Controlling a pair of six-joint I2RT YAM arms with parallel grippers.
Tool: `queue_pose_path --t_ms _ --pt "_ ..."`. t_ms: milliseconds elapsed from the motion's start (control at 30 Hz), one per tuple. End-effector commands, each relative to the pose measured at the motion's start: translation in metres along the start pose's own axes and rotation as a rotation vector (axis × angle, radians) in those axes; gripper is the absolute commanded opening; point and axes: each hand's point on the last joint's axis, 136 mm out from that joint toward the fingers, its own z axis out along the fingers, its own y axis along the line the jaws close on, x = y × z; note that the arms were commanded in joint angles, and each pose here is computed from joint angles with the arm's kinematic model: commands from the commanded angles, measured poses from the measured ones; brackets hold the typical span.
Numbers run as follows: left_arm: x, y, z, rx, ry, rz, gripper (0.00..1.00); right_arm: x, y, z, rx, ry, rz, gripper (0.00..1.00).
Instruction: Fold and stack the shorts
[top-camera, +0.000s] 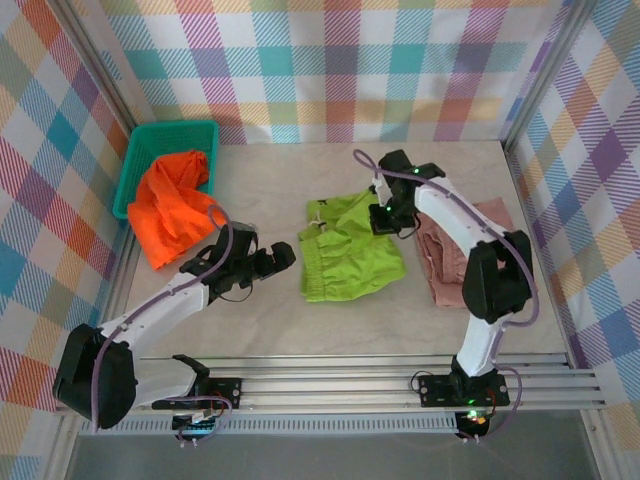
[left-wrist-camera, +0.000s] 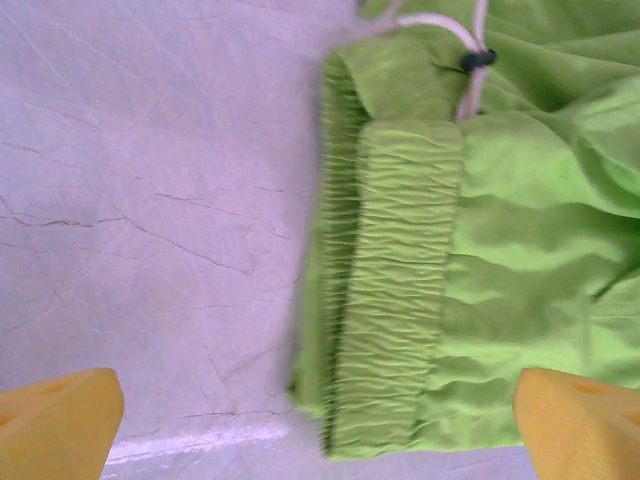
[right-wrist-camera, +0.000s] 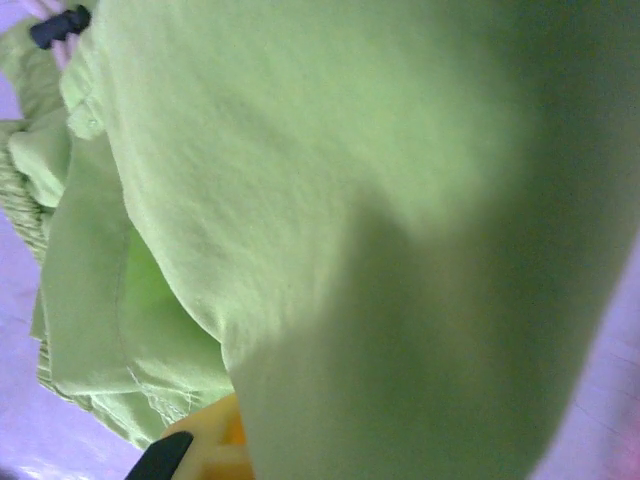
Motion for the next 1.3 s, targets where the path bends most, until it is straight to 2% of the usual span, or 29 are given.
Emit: queue_pose_path --t_ms 0,233,700,1033,1267 --pt "-0.012 -0.006 -0.011 0.012 -0.041 0.011 1.0 0.025 -0.037 -0.048 0.236 0.052 -0.076 0.0" --pt "-0.012 -0.01 -0.005 0.034 -0.032 0.01 1.0 0.034 -0.072 -0.094 0.451 0.076 -0.124 0.0" --pt "-0.011 -0.009 -0.006 0.034 -0.033 0.007 1.0 0.026 -0.112 -0.152 0.604 0.041 -0.155 0.0" --pt "-0.012 -0.008 -0.004 0.019 -0.027 0.006 1.0 0.034 -0.179 -0.164 0.778 0.062 -0.062 0.0" --pt "-0.012 -0.009 0.0 0.019 -0.016 0.004 1.0 0.031 -0.234 -0.146 0.932 0.089 -0.068 0.0"
